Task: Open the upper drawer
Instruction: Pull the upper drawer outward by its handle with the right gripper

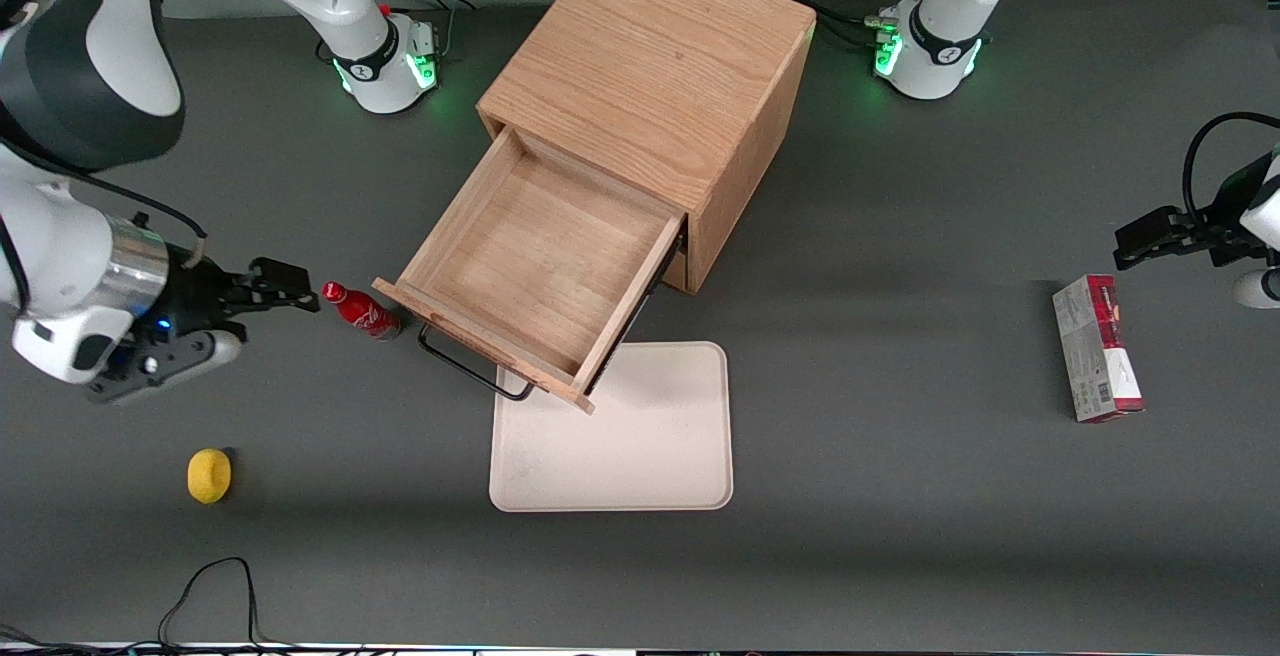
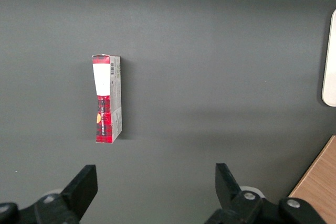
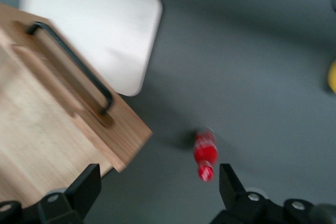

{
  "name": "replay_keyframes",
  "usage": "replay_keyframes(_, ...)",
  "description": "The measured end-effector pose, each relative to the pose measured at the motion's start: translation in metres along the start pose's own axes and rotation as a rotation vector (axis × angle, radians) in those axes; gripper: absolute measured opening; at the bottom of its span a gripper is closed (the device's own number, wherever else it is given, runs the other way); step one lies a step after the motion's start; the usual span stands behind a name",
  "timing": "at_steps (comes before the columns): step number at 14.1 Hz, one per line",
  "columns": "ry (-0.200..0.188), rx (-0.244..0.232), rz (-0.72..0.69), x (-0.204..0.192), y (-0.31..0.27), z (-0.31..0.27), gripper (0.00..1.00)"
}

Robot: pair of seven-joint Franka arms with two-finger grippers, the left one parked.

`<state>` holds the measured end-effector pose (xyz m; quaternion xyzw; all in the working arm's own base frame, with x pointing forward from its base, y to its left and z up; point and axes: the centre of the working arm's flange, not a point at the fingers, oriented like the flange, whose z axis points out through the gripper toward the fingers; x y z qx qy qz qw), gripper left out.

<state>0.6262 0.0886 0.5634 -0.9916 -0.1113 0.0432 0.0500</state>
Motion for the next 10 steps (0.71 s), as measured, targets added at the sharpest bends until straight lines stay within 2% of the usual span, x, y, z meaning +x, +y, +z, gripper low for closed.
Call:
replay_keyframes(2,0.012,-0.036,0.074,-0.034,0.012,-0.007,1.00)
replay_keyframes(5,0.069,-0.069,0.176,-0.100,0.033,-0.011,1.00)
replay_keyframes(7,0.081,-0.110,0.193,-0.136,0.037,-0.017,1.00)
replay_keyframes(10,0.086,-0.143,0.208,-0.152,0.039,-0.021,1.00)
